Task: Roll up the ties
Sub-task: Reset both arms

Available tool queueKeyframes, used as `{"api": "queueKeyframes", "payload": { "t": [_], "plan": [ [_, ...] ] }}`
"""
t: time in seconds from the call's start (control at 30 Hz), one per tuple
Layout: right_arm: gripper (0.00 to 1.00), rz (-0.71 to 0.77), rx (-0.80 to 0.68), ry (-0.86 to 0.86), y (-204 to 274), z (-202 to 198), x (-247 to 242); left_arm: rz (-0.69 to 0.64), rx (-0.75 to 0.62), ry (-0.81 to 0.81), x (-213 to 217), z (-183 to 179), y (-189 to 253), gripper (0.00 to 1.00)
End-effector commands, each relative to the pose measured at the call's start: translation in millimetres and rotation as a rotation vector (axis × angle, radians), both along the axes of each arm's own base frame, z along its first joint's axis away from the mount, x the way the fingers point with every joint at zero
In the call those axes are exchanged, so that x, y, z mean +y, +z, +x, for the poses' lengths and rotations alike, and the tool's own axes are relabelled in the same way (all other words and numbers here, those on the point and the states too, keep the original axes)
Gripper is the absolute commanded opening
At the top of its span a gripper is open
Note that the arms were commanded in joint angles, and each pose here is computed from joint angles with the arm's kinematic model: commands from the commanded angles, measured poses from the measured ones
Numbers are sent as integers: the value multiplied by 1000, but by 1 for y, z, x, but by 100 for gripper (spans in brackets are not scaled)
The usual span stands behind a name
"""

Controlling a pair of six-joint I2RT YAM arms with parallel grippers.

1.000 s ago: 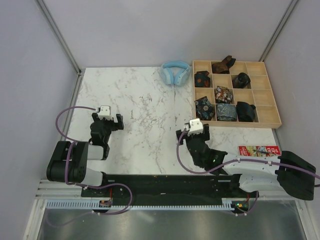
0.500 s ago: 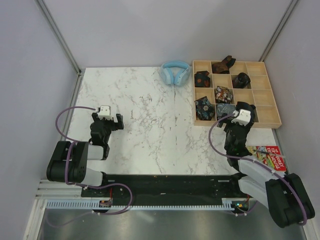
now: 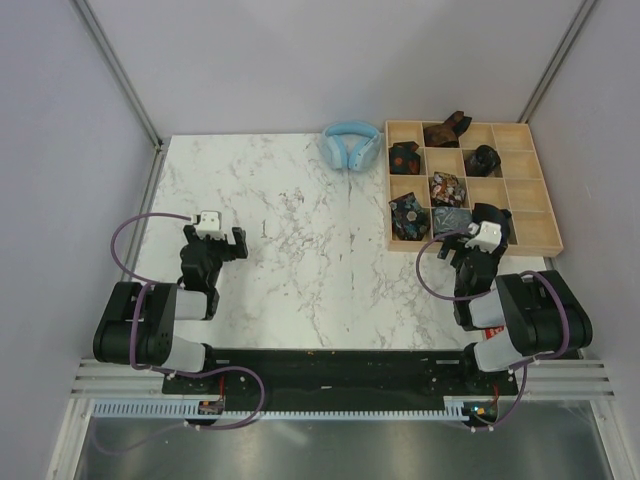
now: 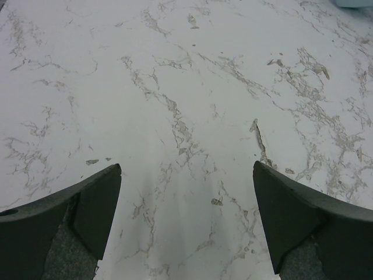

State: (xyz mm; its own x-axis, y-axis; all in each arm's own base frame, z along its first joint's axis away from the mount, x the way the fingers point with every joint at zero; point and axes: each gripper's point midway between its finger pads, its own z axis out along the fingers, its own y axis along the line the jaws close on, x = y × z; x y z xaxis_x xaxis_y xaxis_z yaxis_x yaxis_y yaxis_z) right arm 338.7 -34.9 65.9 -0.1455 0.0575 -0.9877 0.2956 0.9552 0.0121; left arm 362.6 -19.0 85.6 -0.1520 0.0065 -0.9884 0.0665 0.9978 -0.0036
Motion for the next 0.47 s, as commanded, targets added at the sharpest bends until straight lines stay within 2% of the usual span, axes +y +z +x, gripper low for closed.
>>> {"api": "queueKeyframes", "payload": {
  "t": [0.0, 0.43],
  "plan": [
    [98, -3, -43, 130, 26, 38, 23, 8, -74, 17, 3, 9, 20, 100],
    [98, -12, -61, 160, 28, 37, 27, 8, -75, 17, 3, 9, 20, 100]
  ]
}}
